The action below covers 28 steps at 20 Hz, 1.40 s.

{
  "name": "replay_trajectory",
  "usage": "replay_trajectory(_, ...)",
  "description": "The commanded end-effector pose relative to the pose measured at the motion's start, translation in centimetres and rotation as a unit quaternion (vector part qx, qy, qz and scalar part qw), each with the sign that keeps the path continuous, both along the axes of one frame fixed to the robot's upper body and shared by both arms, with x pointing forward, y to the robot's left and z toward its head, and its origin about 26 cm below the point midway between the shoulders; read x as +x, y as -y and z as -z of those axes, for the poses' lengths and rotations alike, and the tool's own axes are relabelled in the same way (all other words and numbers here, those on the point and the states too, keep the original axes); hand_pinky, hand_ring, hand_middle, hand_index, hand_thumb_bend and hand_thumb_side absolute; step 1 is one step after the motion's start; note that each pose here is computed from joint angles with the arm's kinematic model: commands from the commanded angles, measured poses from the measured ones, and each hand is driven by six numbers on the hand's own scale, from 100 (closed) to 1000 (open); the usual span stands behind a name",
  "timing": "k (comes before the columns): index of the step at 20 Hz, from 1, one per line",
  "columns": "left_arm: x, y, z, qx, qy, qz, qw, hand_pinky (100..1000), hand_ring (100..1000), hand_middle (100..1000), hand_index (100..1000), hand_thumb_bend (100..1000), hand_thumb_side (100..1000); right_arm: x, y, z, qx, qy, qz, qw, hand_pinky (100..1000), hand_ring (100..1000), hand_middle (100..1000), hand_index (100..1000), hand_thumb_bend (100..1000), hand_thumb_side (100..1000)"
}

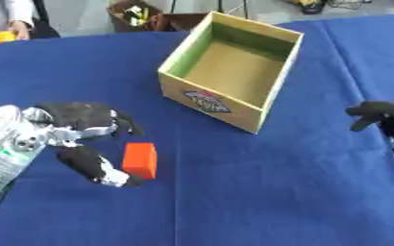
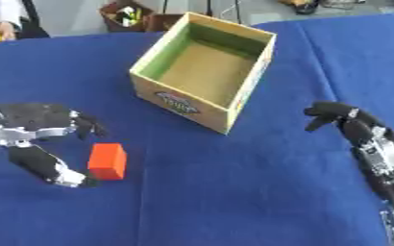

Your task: Pick up objects on the table and place them in the box.

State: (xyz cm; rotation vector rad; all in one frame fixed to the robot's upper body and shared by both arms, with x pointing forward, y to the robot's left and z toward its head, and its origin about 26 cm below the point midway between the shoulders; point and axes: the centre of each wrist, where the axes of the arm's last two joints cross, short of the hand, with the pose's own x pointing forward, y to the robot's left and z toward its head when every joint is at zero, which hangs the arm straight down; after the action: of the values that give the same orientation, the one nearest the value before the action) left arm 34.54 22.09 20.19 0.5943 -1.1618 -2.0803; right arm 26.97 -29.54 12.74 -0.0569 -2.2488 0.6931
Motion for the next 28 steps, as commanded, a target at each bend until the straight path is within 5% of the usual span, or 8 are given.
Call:
replay_trajectory(1,0.6,-0.2,0.1,0.026,0.012,-0.005,1.000,589,740,815,936,649,856,-0.1,-0.1,-0.7,-0.005,0.011,-0.002,1.000,950,827,569,849,100,1000)
replay_trajectory(16,2.4,-0.6,2.7,0.044,0.037,-0.033,0.998,560,728,774,923,590,856,0.0,-0.4,-0.7,-0.005,0.008,-0.004,1.000,954,829,566,849,100,1000)
replay_trajectory(28,2.2,-0.2,2.2,0.025,0.079,-0.020,0.996,464,620,666,848,549,852,0.0,-0.5,-0.6,-0.008,0.005,-0.005,1.000,956,831,565,849,100,1000)
